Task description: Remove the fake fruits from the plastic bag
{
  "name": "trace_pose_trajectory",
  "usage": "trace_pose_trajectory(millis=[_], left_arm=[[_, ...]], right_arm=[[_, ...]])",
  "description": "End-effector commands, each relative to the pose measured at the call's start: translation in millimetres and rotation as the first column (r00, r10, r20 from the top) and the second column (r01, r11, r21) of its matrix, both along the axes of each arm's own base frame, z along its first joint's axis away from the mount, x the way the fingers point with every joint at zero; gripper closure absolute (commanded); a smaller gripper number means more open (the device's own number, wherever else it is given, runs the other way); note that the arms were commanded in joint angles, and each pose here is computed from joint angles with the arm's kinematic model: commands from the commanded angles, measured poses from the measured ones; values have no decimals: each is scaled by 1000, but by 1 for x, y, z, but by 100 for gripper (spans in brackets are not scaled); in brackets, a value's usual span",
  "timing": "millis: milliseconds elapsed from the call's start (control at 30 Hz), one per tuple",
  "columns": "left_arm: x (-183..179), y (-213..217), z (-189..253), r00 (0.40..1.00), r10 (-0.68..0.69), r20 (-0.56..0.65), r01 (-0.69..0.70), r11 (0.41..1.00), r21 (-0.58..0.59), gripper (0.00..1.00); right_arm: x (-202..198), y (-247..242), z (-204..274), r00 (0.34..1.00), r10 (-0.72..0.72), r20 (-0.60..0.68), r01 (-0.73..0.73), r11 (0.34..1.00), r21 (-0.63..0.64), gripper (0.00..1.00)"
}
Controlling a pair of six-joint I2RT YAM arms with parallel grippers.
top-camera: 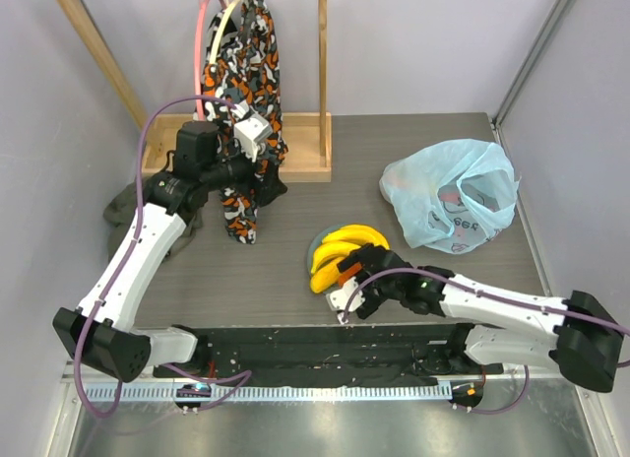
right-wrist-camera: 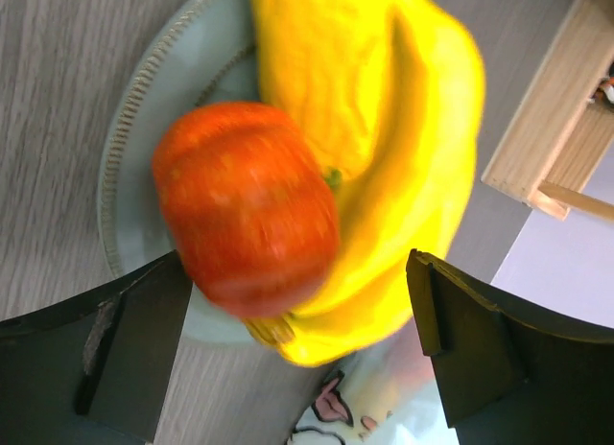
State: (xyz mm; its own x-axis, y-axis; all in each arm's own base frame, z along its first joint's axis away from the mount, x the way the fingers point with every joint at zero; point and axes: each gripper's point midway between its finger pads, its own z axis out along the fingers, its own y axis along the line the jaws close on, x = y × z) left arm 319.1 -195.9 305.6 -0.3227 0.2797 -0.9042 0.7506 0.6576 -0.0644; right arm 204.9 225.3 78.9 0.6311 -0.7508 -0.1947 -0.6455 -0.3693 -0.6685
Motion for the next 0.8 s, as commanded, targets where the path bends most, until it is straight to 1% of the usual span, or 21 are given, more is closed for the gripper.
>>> trace_pose_trajectory(millis=[0,33,67,100,133,200,267,333,367,400,433,500,567,600,633,767], left_arm=[[-5,-2,15,999,-14,32,15,999,-42,11],[-5,-2,16,999,-14,33,15,999,-43,11],[-5,-2,16,999,-17,36,19,999,-43,11],[-6,-3,14,999,-19,30,21,999,-44,11],[-5,-4,14,999,-22,30,23,999,-46,11],[-4,-5,14,999,-26,31,27,998,-49,11],[-2,-6,14,999,-25,29,27,998,-56,11],[-1,-8,16,999,-26,31,28,998,-63,11],[0,-8,15,999,-27,27,29,998,-62,11],[0,-8,17,999,-24,28,26,998,-66,11],[0,-9,17,999,-25,27,27,997,-67,11],[1,-9,19,999,-24,30,26,997,-70,11],[0,-8,20,999,-24,31,26,997,-70,11],[0,-8,19,999,-24,29,26,997,-69,11],[0,-8,18,999,-24,26,25,997,-70,11],[-2,-7,14,1000,-22,20,23,998,-64,11]], right_arm=[[-5,15,76,999,-31,-26,35,984,176,0],[-11,6,80,998,-39,-55,47,987,151,0],[-16,10,99,997,-22,-80,36,982,187,0],[-22,7,103,994,-17,-107,37,983,181,0],[-32,-2,98,987,-24,-161,48,989,142,0],[-37,-4,105,974,-64,-215,100,982,158,0],[-45,-6,95,956,-75,-283,112,987,116,3],[-50,-2,86,926,-115,-360,162,982,102,7],[-53,3,84,908,-121,-402,178,978,106,11],[-55,8,69,871,-165,-463,218,974,62,11],[-57,10,63,851,-181,-492,232,972,43,12],[-61,15,47,810,-204,-551,230,973,-21,15],[-56,17,43,797,-207,-567,238,971,-21,15],[-55,19,42,803,-185,-566,215,976,-13,15],[-53,20,41,823,-158,-546,177,984,-18,15],[-39,19,38,864,-121,-488,109,993,-53,15]])
